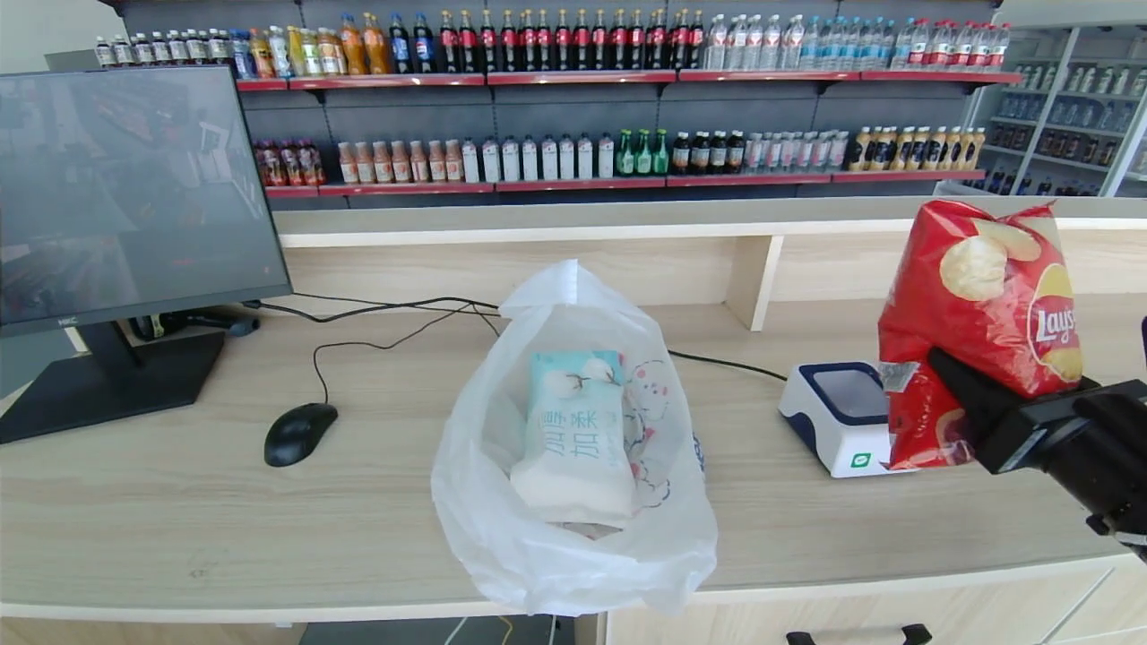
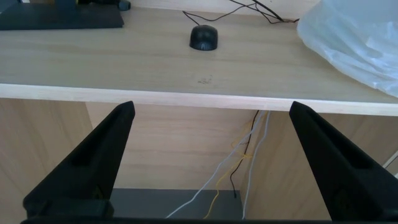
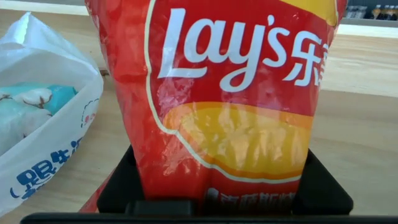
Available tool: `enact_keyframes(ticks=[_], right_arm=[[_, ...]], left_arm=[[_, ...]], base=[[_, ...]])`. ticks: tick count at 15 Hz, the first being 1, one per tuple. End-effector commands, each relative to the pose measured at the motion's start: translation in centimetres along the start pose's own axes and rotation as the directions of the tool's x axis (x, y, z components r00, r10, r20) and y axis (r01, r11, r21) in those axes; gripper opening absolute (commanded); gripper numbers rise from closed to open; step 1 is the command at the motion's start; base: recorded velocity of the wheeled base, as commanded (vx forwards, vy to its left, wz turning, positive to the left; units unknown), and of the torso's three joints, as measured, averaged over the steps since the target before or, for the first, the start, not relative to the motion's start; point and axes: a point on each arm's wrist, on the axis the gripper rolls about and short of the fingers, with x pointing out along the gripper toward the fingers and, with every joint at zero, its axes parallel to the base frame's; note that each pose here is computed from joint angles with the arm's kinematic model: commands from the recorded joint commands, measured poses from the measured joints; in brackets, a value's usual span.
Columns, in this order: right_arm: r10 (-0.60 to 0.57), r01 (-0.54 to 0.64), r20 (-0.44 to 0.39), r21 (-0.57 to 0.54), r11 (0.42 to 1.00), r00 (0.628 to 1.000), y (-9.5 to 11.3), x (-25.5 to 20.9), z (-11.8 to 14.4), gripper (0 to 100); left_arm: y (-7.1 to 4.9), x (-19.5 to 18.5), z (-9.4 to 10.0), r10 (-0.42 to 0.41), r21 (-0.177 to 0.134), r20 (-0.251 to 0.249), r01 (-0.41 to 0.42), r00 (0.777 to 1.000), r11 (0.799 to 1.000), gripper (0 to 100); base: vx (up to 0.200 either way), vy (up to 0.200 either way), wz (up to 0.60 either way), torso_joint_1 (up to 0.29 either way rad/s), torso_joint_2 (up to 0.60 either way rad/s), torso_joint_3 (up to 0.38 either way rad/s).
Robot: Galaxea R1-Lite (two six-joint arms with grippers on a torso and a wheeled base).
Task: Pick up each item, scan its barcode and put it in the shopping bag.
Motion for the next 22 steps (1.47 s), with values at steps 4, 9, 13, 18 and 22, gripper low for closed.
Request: enact_keyframes(ticks=[4,9,13,18,22], right_arm=[[-0.159,0.152,-0.051,-0.118,0.981,0.986,-0.6,2.5,-1.4,0],[-0.12,0.113,-0.08,-0.078,0.99,0.99,0.9,3.0,-2.2,0],[-0.121,0.11,-0.134,-0.087,0.99,0.984,1.0,3.0,-3.3,0],[-0.132,0.12,-0.147,-0.088,0.989,0.98,0.8,3.2,-3.6,0],[-0.13,0.118,-0.166,-0.082,0.99,0.977,0.9,3.7,-4.2,0]], left_arm=[[0.0,0.0,0.0,0.001,0.0,0.001,-0.001,1.0,1.0,100],[0.0,0.0,0.0,0.001,0.0,0.001,-0.001,1.0,1.0,100],[0.0,0.0,0.1,0.002,0.0,0.007,-0.002,1.0,1.0,100],[0.0,0.0,0.1,0.002,0.0,0.007,-0.002,1.0,1.0,100],[0.0,0.0,0.1,0.002,0.002,0.007,-0.002,1.0,1.0,100]], base=[[0.0,0.0,0.0,0.0,0.0,0.0],[0.0,0.0,0.0,0.0,0.0,0.0],[0.0,0.0,0.0,0.0,0.0,0.0],[0.0,0.0,0.0,0.0,0.0,0.0],[0.0,0.0,0.0,0.0,0.0,0.0]])
